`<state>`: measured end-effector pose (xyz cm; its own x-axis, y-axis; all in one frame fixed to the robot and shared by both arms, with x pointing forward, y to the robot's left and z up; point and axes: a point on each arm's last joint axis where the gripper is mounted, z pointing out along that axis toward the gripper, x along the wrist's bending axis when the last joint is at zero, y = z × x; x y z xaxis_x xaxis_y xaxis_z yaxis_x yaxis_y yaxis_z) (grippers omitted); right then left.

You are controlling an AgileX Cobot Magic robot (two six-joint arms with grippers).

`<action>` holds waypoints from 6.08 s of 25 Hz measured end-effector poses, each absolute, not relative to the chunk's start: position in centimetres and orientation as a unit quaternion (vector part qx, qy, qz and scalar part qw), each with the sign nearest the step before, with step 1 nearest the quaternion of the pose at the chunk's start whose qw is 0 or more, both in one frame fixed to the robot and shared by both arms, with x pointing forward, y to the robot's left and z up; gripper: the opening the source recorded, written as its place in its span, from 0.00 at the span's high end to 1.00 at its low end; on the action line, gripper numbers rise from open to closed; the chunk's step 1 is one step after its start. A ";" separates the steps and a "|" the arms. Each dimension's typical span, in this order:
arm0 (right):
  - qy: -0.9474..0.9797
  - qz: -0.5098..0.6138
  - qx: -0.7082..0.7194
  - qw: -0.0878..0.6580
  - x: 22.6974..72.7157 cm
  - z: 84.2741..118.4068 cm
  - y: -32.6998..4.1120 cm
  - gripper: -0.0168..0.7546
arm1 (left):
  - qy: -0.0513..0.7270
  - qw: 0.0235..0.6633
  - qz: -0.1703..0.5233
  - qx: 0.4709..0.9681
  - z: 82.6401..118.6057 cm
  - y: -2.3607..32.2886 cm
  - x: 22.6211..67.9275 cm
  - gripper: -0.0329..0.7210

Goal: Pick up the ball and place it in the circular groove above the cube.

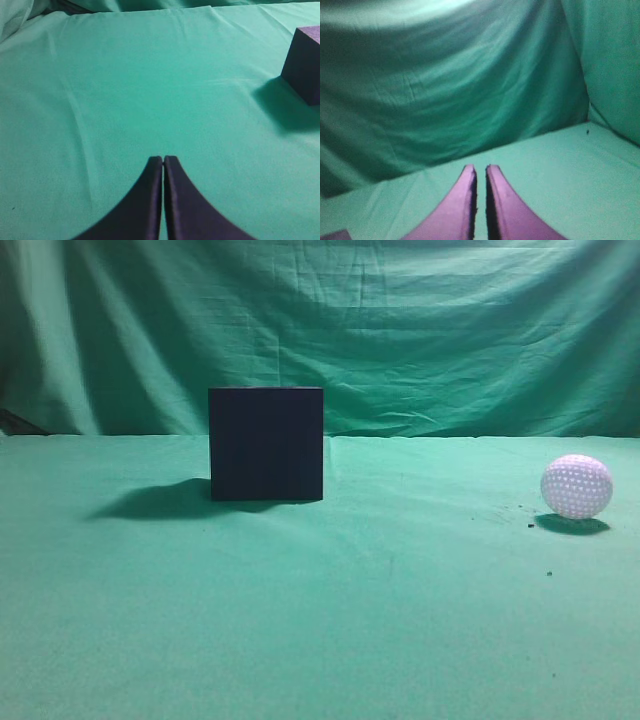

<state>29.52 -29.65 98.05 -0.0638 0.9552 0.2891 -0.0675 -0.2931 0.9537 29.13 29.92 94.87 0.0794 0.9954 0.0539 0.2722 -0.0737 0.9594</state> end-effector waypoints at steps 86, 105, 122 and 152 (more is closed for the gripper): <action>0.879 0.298 0.365 0.068 57.0 101.3 -1.4 0.58 | 0.530 0.427 0.424 0.598 94.9 29.9 29.1 0.96; 0.891 0.295 0.333 0.089 58.0 106.8 -0.6 0.32 | 0.530 0.427 0.424 0.598 94.9 29.9 29.1 0.96; 0.869 0.311 0.374 0.097 49.8 120.9 -7.5 0.98 | 0.530 0.427 0.424 0.598 94.9 29.9 29.1 0.96; 0.725 0.523 0.371 0.251 29.0 110.1 -25.8 0.98 | 0.530 0.427 0.424 0.598 94.9 29.9 29.1 0.96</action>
